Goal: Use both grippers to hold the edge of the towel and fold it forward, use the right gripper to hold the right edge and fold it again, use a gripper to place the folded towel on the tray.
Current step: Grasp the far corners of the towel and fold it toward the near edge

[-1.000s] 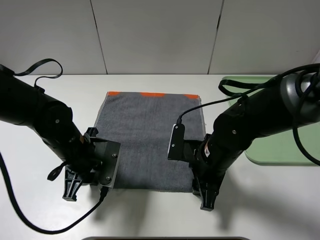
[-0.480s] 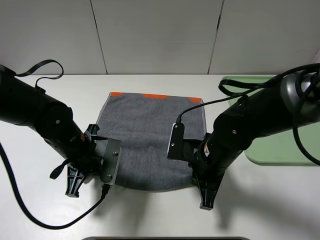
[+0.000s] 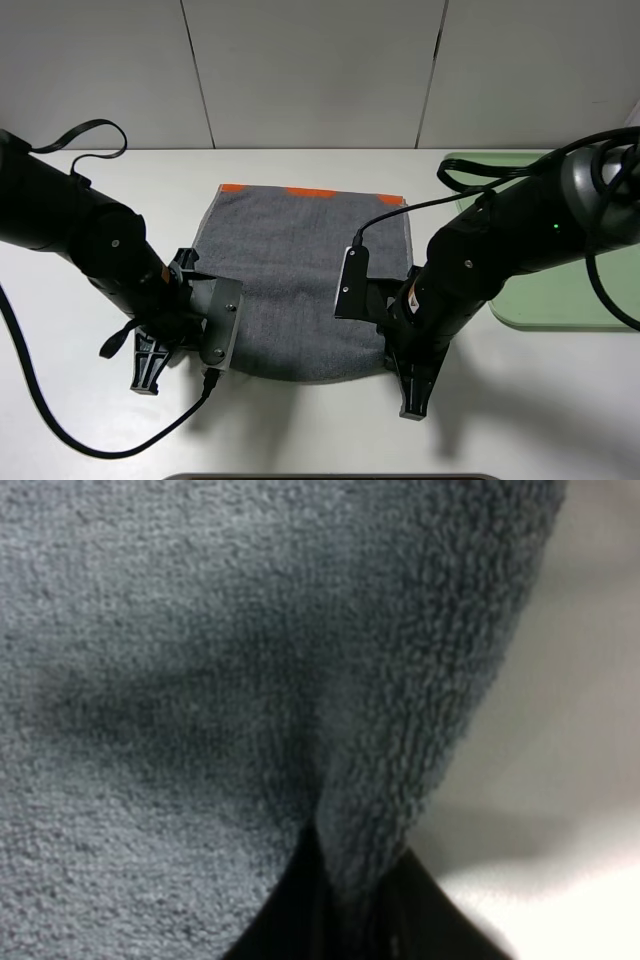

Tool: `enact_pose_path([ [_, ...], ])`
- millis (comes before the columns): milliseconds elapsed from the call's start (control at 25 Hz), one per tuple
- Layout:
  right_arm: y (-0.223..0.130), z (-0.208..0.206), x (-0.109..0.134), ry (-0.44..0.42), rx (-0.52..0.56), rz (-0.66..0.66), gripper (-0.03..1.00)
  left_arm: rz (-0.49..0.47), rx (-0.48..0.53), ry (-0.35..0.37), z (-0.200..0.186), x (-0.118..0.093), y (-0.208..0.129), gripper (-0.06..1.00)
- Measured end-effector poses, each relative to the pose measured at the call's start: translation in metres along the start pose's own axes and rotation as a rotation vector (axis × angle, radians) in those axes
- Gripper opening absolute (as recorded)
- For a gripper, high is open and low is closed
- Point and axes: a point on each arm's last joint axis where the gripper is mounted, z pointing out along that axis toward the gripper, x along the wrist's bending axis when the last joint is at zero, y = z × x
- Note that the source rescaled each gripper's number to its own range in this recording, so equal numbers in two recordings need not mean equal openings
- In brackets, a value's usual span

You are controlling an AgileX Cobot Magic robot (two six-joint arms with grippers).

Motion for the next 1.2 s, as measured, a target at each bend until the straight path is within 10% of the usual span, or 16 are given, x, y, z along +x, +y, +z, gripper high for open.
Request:
enact_pose_path([
  [1200,-0.003,-0.064,0.011,0.056,-0.037,0.140,0.00,-0.019,0.008,-0.080,-0.066,-0.021,-0.006,0.00],
])
